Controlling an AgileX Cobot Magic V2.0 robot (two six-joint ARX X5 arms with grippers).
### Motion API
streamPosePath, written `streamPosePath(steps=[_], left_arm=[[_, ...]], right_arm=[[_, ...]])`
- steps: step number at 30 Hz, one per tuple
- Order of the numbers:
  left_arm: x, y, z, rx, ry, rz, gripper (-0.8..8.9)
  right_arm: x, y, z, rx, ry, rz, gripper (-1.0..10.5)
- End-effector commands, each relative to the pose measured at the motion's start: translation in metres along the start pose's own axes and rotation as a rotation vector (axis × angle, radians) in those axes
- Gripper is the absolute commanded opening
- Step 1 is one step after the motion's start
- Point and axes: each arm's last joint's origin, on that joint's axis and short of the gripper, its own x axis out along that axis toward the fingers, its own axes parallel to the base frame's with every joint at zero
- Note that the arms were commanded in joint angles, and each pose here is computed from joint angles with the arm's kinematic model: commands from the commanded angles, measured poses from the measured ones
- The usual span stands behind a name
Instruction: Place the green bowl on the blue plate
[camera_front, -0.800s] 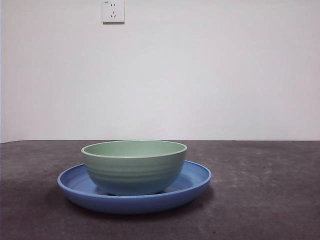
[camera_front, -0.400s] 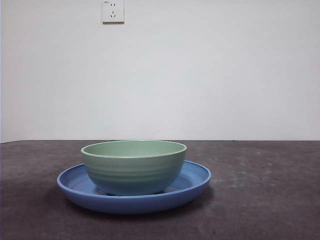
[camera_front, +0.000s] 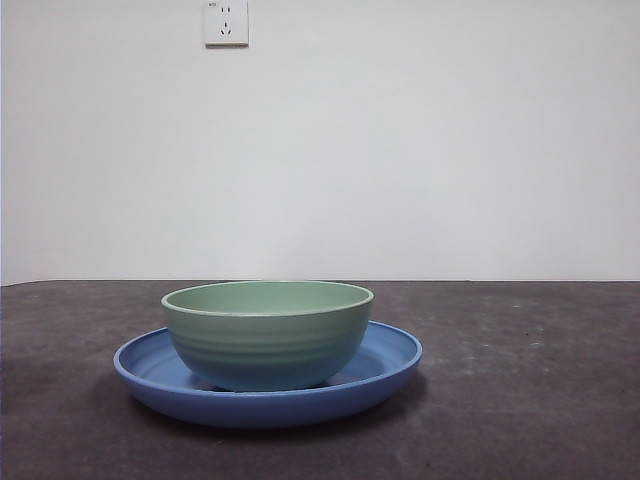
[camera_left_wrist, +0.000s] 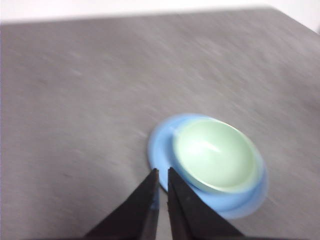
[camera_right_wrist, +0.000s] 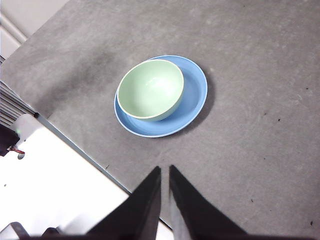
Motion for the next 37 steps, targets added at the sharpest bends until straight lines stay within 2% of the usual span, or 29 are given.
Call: streamPosePath(steps=[1, 4, 8, 12, 16, 25, 31, 37], left_arm=[[0.01, 0.007, -0.016, 0.054, -0.112, 0.064, 0.28], [0.027, 0.018, -0.037, 0.068, -0.205, 0.123, 0.28], [0.046, 0.03, -0.068, 0.073, -0.27, 0.178, 0.28], [0.061, 0.037, -0.095, 0.063, -0.279, 0.205, 0.28], [0.07, 0.044, -0.113, -0.016, -0.268, 0.286, 0.28], [0.077, 0.048, -0.127, -0.05, -0.222, 0.324, 0.28], [0.077, 0.049, -0.126, -0.056, -0.238, 0.371, 0.28], [0.077, 0.049, -0.128, -0.062, -0.225, 0.374, 0.28]], right_arm=[[-0.003, 0.002, 0.004, -0.019, -0.019, 0.007, 0.2], [-0.003, 0.002, 0.004, -0.019, -0.019, 0.007, 0.2], [-0.003, 0.002, 0.004, -0.019, -0.019, 0.007, 0.2], [-0.003, 0.002, 0.004, -0.019, -0.019, 0.007, 0.2], [-0.003, 0.002, 0.004, -0.019, -0.019, 0.007, 0.2], [-0.003, 0.002, 0.004, -0.019, -0.019, 0.007, 0.2], [-0.003, 0.002, 0.004, -0.019, -0.019, 0.007, 0.2], [-0.003, 0.002, 0.004, -0.019, -0.019, 0.008, 0.2]])
